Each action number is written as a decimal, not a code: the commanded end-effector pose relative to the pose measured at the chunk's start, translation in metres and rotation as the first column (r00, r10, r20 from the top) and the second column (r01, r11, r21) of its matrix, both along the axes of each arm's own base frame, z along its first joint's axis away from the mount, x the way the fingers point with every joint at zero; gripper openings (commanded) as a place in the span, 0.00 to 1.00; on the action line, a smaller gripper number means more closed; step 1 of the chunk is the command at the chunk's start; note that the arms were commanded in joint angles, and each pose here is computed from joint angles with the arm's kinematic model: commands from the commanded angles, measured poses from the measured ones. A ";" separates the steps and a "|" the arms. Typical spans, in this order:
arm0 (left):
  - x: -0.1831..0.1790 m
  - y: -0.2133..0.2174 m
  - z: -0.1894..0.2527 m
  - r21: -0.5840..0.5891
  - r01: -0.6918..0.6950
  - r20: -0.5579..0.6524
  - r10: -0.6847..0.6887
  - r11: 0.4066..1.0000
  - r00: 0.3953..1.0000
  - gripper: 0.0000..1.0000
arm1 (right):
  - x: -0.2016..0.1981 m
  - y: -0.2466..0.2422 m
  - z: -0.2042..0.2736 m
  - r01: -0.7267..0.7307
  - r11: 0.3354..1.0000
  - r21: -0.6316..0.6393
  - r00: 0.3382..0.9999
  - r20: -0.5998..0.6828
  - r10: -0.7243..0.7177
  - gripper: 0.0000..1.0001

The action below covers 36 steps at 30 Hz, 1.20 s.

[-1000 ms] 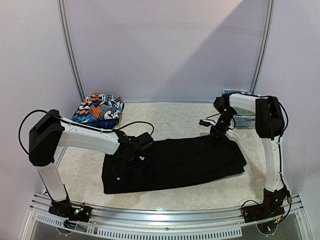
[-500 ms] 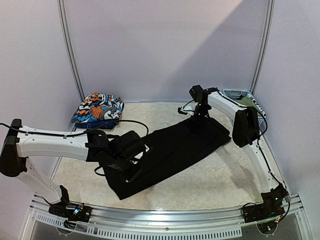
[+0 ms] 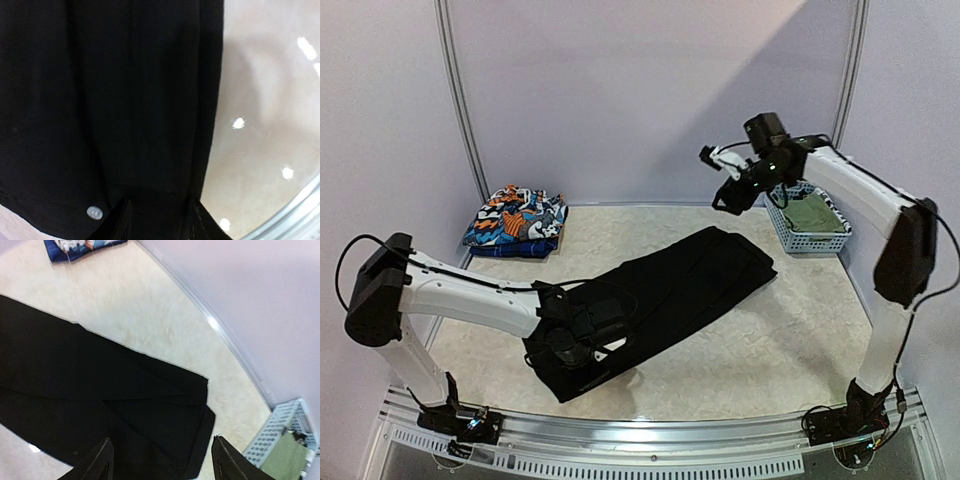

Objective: Fold and stack the mixed laundry pile
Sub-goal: Rotate the rectangle-folded shirt at the center of the board.

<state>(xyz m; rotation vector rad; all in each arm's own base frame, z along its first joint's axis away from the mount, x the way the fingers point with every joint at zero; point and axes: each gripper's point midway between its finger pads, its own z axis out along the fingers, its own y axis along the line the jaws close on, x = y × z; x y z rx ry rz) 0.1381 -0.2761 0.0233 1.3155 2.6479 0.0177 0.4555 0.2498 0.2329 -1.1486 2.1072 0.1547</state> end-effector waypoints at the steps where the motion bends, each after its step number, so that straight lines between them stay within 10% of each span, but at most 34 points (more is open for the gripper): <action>1: -0.002 -0.001 -0.013 0.068 0.014 0.007 -0.015 0.998 1.000 0.38 | -0.029 -0.013 -0.023 0.063 0.994 0.090 0.988 -0.149 -0.049 0.68; 10: -0.002 -0.026 -0.028 0.086 0.055 -0.010 -0.055 0.995 0.998 0.00 | -0.088 -0.044 -0.120 0.215 0.972 0.091 0.853 -0.502 -0.142 0.70; 31: -0.040 -0.108 -0.005 -0.170 0.106 -0.176 -0.136 0.980 0.975 0.00 | -0.053 -0.058 -0.244 0.279 0.951 -0.132 0.623 -0.729 -0.283 0.67; 36: -0.036 -0.147 0.000 -0.273 0.119 -0.146 -0.164 0.955 0.976 0.24 | -0.037 -0.027 -0.251 0.214 0.971 -0.109 0.610 -0.761 -0.220 0.65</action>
